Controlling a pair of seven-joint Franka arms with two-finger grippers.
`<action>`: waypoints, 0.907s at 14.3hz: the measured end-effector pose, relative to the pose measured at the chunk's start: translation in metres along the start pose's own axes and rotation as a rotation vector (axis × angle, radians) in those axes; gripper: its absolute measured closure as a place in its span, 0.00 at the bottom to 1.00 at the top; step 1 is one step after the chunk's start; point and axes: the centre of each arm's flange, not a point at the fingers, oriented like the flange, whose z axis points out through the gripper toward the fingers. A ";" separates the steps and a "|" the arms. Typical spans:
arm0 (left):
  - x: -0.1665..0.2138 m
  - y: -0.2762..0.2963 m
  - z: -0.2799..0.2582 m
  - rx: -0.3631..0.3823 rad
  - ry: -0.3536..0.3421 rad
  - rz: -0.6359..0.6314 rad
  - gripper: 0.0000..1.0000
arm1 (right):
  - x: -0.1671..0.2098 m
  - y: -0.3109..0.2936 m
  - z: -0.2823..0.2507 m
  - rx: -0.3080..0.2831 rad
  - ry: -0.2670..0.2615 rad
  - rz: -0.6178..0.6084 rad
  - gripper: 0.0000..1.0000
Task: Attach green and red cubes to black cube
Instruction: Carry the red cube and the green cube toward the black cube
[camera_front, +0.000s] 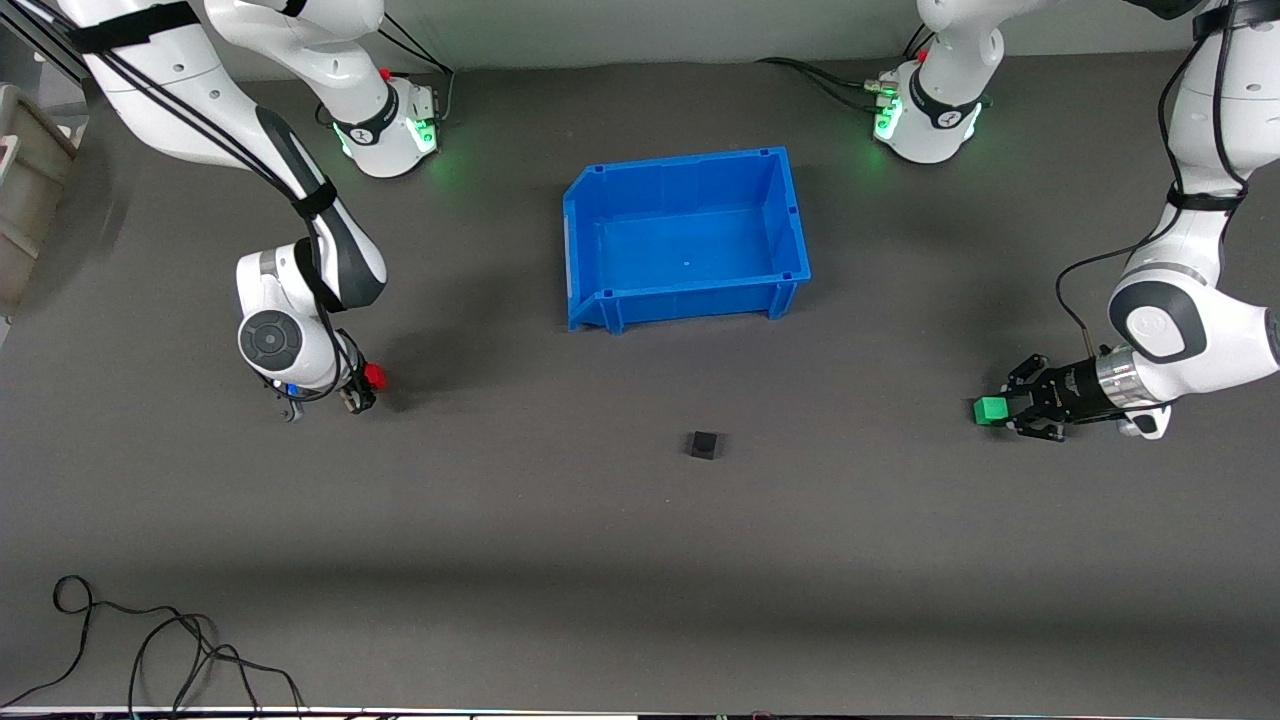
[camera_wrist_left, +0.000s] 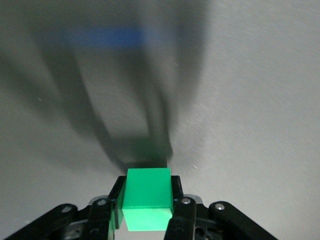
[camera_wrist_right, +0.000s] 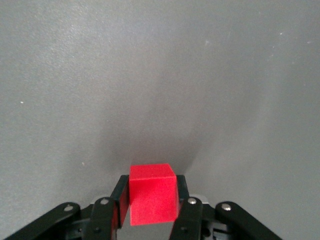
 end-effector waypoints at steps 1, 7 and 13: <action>-0.008 0.009 -0.004 -0.007 -0.003 -0.005 0.63 | 0.001 0.000 0.000 0.001 0.000 0.001 0.59; -0.145 0.067 0.027 -0.003 -0.023 0.027 0.63 | 0.010 -0.009 -0.043 0.049 0.016 0.017 0.59; -0.262 0.065 0.109 -0.031 -0.020 0.110 0.63 | -0.084 -0.053 -0.108 0.160 -0.088 0.137 0.59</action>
